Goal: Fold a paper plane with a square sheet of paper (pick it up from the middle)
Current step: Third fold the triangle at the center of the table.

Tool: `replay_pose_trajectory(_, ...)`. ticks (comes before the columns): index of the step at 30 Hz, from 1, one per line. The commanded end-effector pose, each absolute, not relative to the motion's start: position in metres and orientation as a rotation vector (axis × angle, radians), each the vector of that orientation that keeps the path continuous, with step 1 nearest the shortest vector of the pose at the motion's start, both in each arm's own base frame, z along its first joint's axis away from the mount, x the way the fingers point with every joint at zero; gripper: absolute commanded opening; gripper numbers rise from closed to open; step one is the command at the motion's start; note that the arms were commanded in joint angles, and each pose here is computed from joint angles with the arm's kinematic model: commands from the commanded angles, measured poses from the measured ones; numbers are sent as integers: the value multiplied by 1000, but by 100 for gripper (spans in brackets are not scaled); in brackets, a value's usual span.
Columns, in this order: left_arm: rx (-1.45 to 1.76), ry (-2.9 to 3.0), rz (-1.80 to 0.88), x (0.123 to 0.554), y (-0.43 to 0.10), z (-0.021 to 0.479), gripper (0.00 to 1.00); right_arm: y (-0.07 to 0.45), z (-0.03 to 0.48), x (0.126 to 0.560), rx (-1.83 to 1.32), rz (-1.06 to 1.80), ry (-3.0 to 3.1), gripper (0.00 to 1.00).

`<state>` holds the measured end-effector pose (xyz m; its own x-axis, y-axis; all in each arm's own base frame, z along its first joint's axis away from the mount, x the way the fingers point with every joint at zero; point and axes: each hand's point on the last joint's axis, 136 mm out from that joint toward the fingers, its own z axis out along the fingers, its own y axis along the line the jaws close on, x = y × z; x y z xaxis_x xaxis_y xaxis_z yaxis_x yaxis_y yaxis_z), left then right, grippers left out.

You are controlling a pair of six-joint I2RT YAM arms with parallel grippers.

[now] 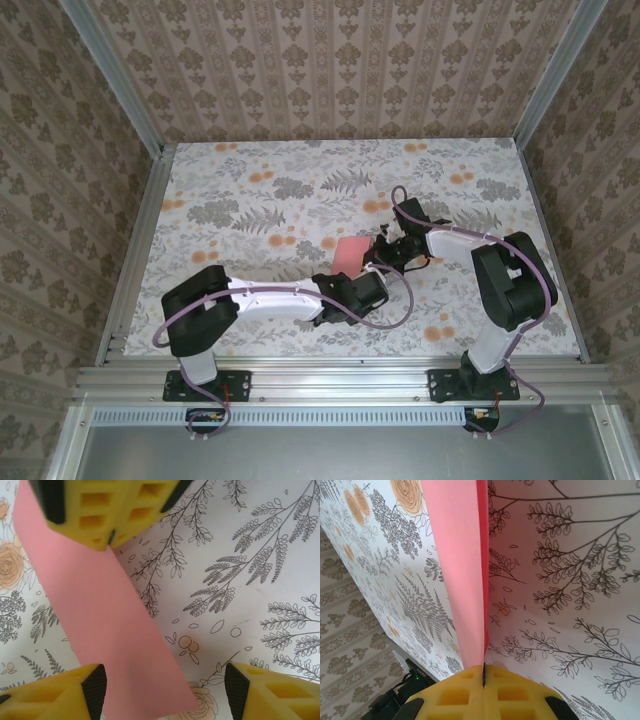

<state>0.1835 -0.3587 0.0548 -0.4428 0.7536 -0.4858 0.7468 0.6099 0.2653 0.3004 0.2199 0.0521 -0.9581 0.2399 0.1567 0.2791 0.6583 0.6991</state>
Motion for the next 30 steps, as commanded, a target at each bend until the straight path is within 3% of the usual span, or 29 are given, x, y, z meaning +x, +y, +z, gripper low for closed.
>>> replay_pose_trajectory(1, 1156, 2232, 29, 187, -360, 69, 57, 218, 47, 295, -429, -1146, -2801, 2)
replay_pose_trajectory(9, 1129, 2227, -28, 186, -359, 77, 21, 215, 45, 294, -402, -1107, -2827, 4)
replay_pose_trajectory(16, 1094, 2264, -85, 189, -354, 76, 2, 214, 45, 295, -383, -1098, -2838, 7)
replay_pose_trajectory(19, 1087, 2300, -175, 188, -354, 73, 0, 210, 49, 297, -358, -1075, -2875, 13)
replay_pose_trajectory(23, 1086, 2342, -297, 186, -354, 70, 0, 195, 61, 304, -353, -1035, -2954, 31)
replay_pose_trajectory(30, 1083, 2387, -425, 183, -356, 68, 0, 192, 93, 323, -312, -1144, -3046, 29)
